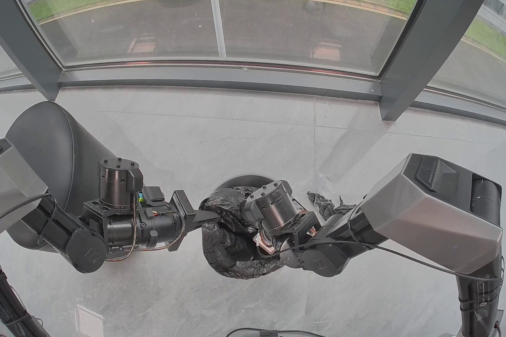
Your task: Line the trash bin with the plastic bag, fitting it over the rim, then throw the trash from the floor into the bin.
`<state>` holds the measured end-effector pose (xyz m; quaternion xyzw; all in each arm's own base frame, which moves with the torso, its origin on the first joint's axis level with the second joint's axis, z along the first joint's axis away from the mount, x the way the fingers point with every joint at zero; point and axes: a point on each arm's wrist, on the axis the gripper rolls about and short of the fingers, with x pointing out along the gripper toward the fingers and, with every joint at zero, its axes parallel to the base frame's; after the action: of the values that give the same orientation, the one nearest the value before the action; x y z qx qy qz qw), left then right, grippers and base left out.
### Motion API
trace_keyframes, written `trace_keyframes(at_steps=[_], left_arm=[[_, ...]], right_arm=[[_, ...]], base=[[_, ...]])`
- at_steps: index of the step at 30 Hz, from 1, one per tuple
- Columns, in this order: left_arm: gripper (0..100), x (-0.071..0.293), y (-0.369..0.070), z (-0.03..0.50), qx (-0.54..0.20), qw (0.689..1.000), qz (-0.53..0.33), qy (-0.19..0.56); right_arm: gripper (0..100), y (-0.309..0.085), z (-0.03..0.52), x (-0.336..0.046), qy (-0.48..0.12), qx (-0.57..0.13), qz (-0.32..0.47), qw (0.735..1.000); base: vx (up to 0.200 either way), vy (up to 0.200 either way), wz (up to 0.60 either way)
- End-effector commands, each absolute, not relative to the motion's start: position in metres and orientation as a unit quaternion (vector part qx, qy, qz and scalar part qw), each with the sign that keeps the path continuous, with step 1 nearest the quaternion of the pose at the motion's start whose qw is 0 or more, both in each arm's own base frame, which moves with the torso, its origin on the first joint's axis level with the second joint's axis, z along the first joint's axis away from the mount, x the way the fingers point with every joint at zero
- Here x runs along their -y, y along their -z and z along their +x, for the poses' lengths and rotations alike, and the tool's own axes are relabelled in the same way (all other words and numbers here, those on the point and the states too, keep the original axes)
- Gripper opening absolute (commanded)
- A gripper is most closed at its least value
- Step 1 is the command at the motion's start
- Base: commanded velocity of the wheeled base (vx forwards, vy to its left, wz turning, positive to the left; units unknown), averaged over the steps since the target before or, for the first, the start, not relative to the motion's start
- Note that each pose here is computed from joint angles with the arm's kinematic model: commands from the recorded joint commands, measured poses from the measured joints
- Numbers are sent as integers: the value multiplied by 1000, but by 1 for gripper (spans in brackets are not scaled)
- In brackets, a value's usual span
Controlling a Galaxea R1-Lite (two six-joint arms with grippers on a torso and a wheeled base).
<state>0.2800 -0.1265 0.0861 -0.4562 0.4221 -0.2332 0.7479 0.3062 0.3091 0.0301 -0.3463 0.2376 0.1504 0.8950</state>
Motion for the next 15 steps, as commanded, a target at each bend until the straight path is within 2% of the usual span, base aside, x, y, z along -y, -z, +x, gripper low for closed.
trace_keyframes(at_steps=[1, 15], left_arm=[[0, 126, -87, 280, -420, 748, -457, 234], [0, 126, -88, 280, -417, 750, -457, 235]], right_arm=[[100, -35, 301, -311, -155, -234, -346, 895], [100, -14, 294, -313, -162, -251, -362, 883]], base=[[0, 0, 0], [0, 0, 0]])
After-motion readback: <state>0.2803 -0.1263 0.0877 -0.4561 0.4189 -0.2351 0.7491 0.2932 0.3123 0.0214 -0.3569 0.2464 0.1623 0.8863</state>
